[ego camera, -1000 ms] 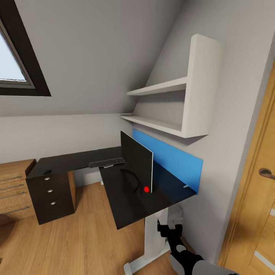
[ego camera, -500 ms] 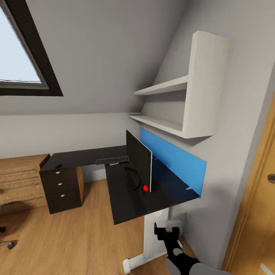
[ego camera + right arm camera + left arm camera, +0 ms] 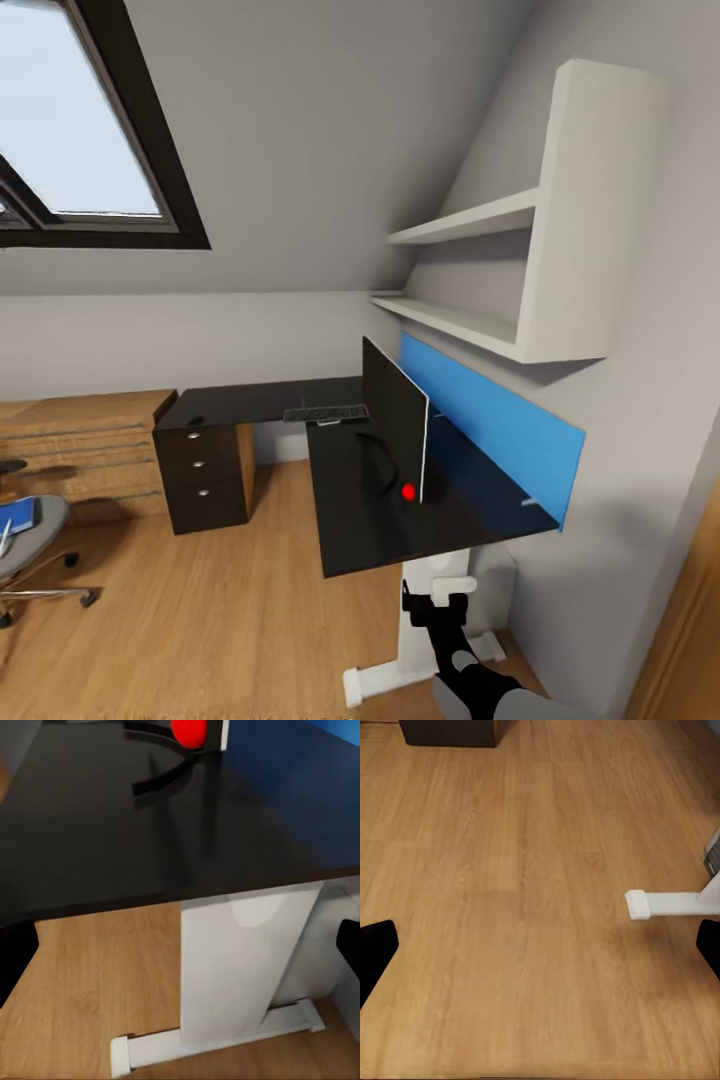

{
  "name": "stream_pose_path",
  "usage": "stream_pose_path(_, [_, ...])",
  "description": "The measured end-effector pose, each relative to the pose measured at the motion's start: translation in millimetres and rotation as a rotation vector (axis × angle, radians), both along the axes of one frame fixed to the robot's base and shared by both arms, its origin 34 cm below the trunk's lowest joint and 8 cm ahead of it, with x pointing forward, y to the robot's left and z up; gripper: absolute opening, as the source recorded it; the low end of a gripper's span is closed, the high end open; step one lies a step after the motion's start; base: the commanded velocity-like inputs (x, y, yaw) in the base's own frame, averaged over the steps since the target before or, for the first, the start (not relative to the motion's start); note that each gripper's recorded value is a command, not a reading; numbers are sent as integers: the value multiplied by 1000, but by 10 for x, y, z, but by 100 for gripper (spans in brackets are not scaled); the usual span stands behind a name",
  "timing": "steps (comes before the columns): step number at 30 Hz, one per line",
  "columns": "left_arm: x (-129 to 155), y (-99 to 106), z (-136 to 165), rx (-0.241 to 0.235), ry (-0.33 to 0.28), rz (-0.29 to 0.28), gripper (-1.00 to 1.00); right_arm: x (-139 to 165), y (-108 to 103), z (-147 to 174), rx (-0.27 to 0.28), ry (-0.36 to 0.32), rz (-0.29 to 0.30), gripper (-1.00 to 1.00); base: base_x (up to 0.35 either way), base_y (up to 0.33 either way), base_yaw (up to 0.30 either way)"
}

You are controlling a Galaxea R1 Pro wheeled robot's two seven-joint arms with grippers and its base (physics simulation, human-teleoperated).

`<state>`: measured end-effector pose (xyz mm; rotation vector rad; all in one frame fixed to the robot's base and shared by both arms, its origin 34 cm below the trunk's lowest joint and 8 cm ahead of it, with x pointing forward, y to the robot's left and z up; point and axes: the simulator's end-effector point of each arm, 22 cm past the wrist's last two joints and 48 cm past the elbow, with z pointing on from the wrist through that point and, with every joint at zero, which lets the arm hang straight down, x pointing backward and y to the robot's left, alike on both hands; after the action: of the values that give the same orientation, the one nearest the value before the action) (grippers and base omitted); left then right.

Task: In the bedroom, organize the workspace by keeping the computer under the desk, ensuring the monitor is on the desk, placing the keyboard on the desk next to the monitor, placing the mouse on the desk next to the keyboard, moving the folder from the swivel chair onto the desk next to the mouse, stacking the notebook on top of the folder with the pen on top of the notebook, and positioning the swivel chair next to the desk.

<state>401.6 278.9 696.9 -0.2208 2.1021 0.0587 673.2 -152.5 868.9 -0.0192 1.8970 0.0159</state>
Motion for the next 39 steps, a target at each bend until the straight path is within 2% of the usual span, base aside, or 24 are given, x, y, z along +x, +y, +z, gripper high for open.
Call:
stream_pose_path(13, [-31, -10, -32, -1, 11, 0, 100, -21, 25, -67, -1, 12, 5, 100, 0, -283, 251])
stream_pose_path(24, [-56, -7, -56, -1, 20, 0, 100, -6, 20, -42, 8, -16, 1, 100, 0, -37, 232])
stream_pose_path(35, [-62, 0, -63, 0, 23, 0, 100, -34, -15, -98, 2, -5, -2, 100, 0, -2, 39])
stream_pose_path(39, [-64, -6, -65, -1, 24, 0, 100, -35, -58, -108, -1, -3, -7, 100, 0, -193, 1])
